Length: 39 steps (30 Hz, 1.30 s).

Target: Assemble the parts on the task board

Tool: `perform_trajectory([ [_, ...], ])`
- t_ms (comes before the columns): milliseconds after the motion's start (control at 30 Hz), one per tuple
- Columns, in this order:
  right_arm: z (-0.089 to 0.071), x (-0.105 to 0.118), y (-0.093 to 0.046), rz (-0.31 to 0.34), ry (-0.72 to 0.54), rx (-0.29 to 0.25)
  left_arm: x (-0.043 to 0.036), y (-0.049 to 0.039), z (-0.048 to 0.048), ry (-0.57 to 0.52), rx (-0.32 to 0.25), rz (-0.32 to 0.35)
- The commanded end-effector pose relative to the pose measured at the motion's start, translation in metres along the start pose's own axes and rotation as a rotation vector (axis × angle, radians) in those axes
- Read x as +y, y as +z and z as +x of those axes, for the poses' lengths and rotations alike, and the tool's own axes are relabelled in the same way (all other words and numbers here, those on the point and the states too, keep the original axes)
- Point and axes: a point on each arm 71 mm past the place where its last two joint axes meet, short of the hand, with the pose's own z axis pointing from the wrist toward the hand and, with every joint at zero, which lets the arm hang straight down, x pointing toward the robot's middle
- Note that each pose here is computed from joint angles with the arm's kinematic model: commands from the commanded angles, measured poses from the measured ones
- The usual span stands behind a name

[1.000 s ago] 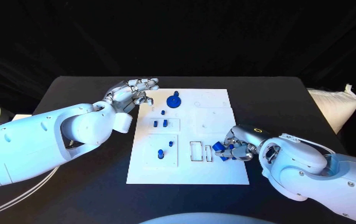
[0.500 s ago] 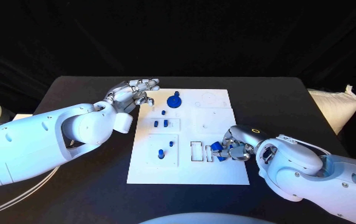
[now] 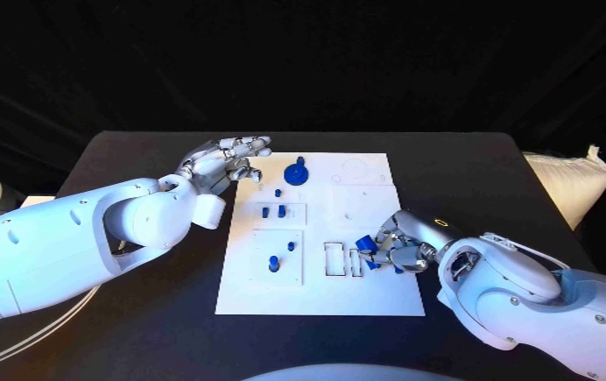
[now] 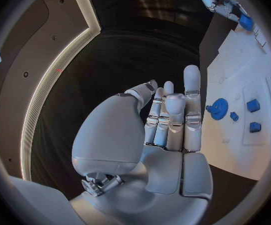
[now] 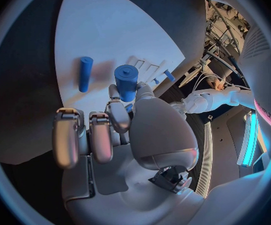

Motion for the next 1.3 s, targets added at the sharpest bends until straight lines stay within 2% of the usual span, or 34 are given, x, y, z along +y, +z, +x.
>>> perform_trajectory([
  [33,-0.004,0.003,-0.001,-0.024,0.07,-0.034,0.0003,0.0001,0.0025,-0.005,0.024,0.002],
  [933,0.016,0.03,0.014,0.0,0.096,0.076,0.0011,0.0006,0.0052,-0.007,0.03,0.0],
  [1300,0.02,0.037,0.018,-0.019,0.063,0.088,0.0012,0.0004,0.0062,-0.007,0.043,-0.003],
])
